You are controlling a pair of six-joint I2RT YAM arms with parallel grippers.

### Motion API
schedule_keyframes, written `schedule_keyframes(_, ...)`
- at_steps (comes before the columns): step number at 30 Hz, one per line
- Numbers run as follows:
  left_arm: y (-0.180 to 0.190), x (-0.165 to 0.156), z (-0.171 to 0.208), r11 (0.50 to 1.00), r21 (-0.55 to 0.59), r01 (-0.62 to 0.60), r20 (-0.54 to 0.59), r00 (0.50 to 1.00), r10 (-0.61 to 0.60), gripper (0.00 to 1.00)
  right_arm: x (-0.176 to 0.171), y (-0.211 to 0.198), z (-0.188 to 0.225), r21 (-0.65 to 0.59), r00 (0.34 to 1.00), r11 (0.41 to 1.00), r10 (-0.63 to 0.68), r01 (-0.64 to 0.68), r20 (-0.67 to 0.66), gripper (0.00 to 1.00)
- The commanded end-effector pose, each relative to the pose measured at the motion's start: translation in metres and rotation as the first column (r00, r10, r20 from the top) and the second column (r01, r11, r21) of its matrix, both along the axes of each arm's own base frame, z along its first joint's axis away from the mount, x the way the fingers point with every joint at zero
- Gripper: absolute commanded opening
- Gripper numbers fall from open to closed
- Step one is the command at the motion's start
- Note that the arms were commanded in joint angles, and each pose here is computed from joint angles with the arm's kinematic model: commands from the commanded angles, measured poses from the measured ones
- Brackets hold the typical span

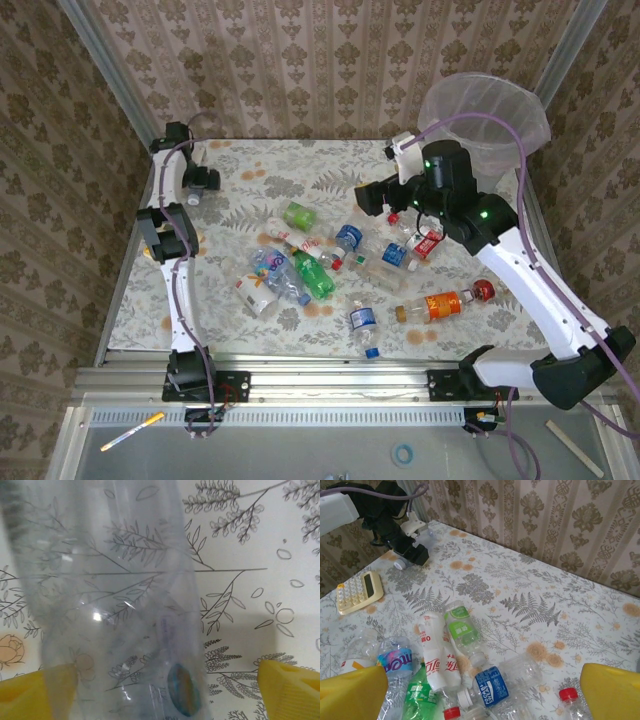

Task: Throw the plastic bottles in the bin

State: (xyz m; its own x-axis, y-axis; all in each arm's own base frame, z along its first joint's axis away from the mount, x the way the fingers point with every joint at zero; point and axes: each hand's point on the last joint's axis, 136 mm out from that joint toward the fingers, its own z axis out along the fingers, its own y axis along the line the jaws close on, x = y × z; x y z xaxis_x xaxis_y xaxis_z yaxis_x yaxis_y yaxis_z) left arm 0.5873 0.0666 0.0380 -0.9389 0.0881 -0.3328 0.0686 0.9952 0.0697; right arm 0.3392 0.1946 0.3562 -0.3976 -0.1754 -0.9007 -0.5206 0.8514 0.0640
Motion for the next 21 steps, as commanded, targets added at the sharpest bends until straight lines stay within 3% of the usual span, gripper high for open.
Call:
schedule_keyframes(1, 0.007, -0.003, 0.003, 0.999, 0.002, -0.037, -0.006, 0.999, 0.037, 0.87, -0.003, -0.003, 0.005, 0.003, 0.999, 1.000, -0.012, 0.012, 0.033, 1.00)
schedule_keyframes(10, 0.003, -0.001, 0.004, 0.999, -0.042, -0.031, 0.015, 0.999, 0.031, 0.61, -0.009, -0.011, 0.005, 0.000, 0.999, 0.999, -0.034, 0.034, 0.041, 1.00)
schedule_keyframes(14, -0.006, -0.004, 0.014, 0.999, -0.054, -0.004, 0.035, 0.999, 0.006, 0.54, -0.011, -0.014, 0.005, 0.002, 0.998, 0.999, -0.046, 0.046, 0.046, 1.00)
schedule_keyframes(21, -0.072, -0.014, 0.083, 0.970, -0.141, 0.197, 0.272, 0.950, -0.153, 0.51, -0.011, -0.020, -0.001, 0.038, 0.996, 0.996, -0.085, 0.084, 0.019, 1.00)
